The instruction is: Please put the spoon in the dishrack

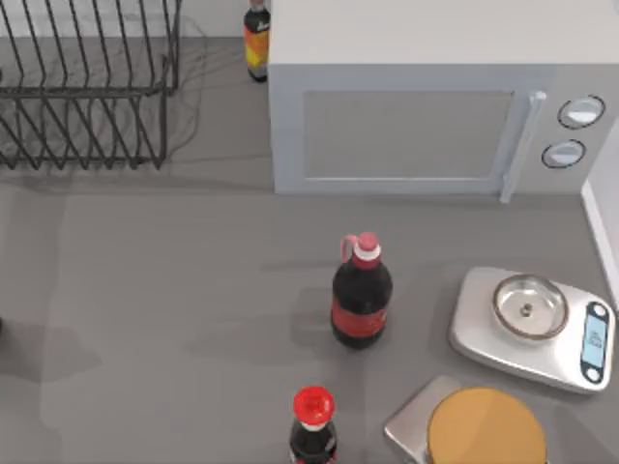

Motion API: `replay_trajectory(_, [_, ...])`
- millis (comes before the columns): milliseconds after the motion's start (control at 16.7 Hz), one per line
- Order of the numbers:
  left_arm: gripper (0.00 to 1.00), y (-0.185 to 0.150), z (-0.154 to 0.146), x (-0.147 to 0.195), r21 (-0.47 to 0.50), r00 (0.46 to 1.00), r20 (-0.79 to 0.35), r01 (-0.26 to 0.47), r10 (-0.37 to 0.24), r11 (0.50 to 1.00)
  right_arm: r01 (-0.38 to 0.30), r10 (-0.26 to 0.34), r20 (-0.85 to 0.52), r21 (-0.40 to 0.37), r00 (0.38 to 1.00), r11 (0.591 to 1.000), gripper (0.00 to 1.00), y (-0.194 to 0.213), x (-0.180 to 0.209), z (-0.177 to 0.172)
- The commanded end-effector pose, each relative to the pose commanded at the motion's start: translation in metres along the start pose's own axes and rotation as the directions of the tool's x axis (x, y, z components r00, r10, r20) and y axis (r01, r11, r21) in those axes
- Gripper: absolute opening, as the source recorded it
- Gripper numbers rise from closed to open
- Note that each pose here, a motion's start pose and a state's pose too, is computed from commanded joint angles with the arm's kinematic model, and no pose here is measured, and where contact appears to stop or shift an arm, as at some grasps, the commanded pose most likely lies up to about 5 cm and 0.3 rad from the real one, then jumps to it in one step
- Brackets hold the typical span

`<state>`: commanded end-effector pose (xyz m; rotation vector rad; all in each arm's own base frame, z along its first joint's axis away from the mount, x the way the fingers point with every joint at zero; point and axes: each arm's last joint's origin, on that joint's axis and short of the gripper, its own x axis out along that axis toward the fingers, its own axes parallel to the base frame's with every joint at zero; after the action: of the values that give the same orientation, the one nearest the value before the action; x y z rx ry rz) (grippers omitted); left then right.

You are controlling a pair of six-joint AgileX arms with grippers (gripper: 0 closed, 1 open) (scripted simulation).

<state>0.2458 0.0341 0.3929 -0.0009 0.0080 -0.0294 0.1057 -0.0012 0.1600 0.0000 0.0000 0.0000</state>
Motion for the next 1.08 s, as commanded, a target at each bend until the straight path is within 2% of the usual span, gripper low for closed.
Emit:
replay_trajectory(360, [0.00,0.004,-0.082,0.096,0.005,1.000,0.027,-0.006,0.005,1.000,0.000,0.000,0.000,0.000,1.000,1.000,1.00,0.000,0.000,0.000])
replay_trajectory(660, [0.00,-0.002,-0.157,0.133,0.002,1.000,0.017,-0.010,0.010,1.000,0.000,0.000,0.000,0.000,1.000,1.000,1.00,0.000,0.000,0.000])
replay_trajectory(780, [0.00,-0.004,-0.172,0.137,0.001,1.000,0.009,-0.010,0.010,1.000,0.000,0.000,0.000,0.000,1.000,1.000,1.00,0.000,0.000,0.000])
replay_trajectory(1080, [0.00,-0.005,-0.174,0.137,0.001,1.000,0.008,-0.009,0.009,1.000,0.000,0.000,0.000,0.000,1.000,1.000,1.00,0.000,0.000,0.000])
